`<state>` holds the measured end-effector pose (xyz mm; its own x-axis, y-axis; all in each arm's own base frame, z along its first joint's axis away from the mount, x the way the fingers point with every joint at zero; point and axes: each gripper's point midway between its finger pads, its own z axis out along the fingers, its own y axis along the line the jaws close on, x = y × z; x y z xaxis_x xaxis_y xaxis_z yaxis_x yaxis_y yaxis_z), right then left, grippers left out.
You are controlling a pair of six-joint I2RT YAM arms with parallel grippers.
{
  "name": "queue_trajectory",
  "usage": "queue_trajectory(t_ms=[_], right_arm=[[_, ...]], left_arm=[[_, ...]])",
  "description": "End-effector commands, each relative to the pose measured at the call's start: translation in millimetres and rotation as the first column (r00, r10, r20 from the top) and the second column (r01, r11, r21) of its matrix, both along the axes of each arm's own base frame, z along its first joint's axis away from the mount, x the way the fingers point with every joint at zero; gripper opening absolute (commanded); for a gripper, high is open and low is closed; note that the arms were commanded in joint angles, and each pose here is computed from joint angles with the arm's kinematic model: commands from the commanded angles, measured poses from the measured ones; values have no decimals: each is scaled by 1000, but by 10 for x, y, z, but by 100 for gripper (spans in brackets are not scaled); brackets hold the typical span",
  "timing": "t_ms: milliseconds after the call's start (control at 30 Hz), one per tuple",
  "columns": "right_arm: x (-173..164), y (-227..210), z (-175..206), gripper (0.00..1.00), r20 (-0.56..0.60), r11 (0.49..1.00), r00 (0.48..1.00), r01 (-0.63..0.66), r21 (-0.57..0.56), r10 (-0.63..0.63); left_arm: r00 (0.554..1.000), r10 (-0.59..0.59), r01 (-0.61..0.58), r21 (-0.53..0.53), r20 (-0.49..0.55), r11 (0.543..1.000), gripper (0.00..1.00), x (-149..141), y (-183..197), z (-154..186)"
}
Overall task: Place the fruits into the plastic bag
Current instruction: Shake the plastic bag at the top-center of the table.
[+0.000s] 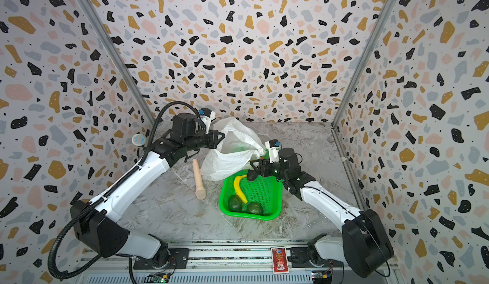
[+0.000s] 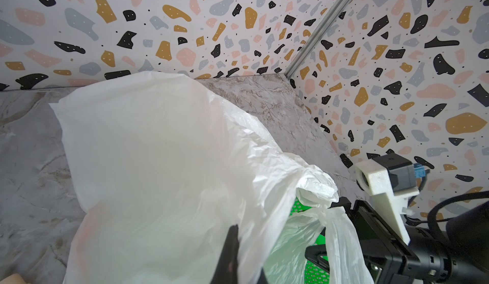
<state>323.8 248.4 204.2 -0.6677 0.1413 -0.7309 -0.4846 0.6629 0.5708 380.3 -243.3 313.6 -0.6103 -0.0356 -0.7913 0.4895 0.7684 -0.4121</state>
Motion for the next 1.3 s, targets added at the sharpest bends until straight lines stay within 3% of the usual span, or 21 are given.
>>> queue_trajectory(t_ms=[0,167,267,533,700,967,1267], right_arm=[[175,83,328,49,72,998,997,-2,70,-3],[320,150,460,9,103,998,995,-7,56,1],[432,118,655,0,153,1000,988,24,10,-26],[643,406,1600,0,359,994,930,-41,-98,74],[527,840,1960,0,435,974,880,-116,-192,191],[-22,1540,1726,0,399,868,802,-277,-413,446],[-599,1418,1579,0,313,815,780,-397,-422,541]], left_arm=[[999,-11,12,-19,51,1000,0,11,-29,192],[999,-1,2,-11,46,1000,0,16,-11,169],[999,19,-20,8,46,1000,0,29,32,142],[973,230,-230,38,14,972,0,258,457,23],[943,334,-334,8,-4,943,0,363,770,-28],[913,409,-408,54,-9,912,0,407,1046,-194],[892,451,-451,62,22,890,0,489,1312,-124]])
